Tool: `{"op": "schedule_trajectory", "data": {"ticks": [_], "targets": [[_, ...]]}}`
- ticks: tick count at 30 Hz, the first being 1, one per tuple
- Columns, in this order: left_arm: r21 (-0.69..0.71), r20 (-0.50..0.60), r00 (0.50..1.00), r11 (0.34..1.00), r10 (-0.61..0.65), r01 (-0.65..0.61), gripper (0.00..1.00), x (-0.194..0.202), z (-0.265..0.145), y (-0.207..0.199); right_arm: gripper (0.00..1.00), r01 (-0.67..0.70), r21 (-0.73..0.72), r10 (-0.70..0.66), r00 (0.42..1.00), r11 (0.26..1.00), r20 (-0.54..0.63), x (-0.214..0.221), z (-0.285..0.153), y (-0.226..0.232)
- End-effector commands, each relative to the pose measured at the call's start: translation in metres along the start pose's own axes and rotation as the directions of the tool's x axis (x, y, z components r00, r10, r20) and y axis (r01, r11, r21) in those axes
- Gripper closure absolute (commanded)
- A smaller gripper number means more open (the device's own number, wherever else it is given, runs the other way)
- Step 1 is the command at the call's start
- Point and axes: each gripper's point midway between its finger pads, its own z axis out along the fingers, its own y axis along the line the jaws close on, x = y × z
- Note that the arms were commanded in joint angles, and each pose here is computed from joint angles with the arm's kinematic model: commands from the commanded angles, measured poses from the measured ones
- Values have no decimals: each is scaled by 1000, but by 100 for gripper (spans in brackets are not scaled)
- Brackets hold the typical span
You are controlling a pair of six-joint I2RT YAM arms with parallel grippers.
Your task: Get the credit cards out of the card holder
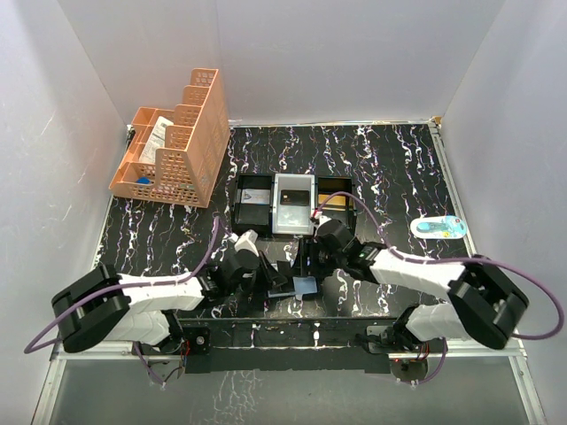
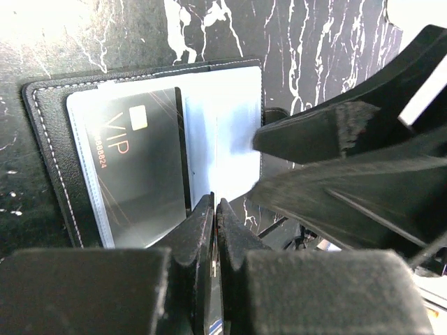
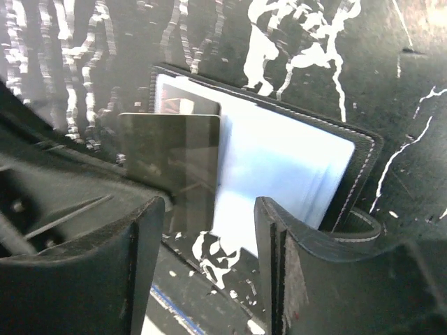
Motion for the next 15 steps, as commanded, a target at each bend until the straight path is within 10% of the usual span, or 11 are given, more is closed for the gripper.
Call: {"op": "schedule_trajectory", "data": {"ticks": [1,15], "targets": [[29,40,997,997,68,-70,100,-9,-16,-7,43,62,-134,-42,988,989,147,-31,-30,36],[187,43,973,955,228,-232,100,-28,-54,-38,7,37,-158,19,939,987,342,-62,-71,47]]}}
